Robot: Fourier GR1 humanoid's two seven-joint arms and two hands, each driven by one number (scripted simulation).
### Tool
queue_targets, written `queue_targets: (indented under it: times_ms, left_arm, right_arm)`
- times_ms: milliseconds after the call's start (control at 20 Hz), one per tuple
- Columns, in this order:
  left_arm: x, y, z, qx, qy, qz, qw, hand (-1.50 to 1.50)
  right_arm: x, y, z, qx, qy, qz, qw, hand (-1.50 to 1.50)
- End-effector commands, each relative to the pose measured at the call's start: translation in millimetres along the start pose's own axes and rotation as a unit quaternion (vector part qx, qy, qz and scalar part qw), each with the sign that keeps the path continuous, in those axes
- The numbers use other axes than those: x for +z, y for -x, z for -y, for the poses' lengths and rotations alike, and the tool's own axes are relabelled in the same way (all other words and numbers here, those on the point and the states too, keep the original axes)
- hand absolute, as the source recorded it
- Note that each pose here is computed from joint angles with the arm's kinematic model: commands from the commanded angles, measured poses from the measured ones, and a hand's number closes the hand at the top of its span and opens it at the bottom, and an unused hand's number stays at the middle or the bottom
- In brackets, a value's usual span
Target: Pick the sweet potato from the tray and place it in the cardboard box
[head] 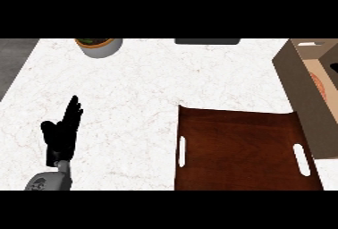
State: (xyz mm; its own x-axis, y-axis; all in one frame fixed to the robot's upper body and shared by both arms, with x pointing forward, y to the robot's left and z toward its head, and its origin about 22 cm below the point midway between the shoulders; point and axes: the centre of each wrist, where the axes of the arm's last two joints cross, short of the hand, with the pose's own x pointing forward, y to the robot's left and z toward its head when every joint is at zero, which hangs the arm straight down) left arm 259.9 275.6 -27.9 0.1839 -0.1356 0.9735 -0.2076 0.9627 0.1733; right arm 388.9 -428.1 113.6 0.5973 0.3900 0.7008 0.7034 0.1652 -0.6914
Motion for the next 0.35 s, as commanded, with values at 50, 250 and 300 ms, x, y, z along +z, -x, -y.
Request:
queue_targets:
  times_ms: [50,250,300]
  left_arm:
    - [-6.3,-2.8,-6.5,0.001,-0.008,0.000,1.0000,0.00]
    - [2.5,0.8,-18.1,-0.001,-0.013,-0.009,0.9999,0.00]
    - [6.6,13.9,-0.3,-0.003,-0.004,-0.005,1.0000,0.00]
  right_arm:
    - [0.8,-6.9,6.5,-0.144,0.028,0.019,0.989,-1.50]
    - [-0.6,20.2,19.2,-0.200,0.051,0.015,0.978,-1.50]
    - [2.5,37.8,17.6,-0.205,0.056,0.009,0.977,-1.50]
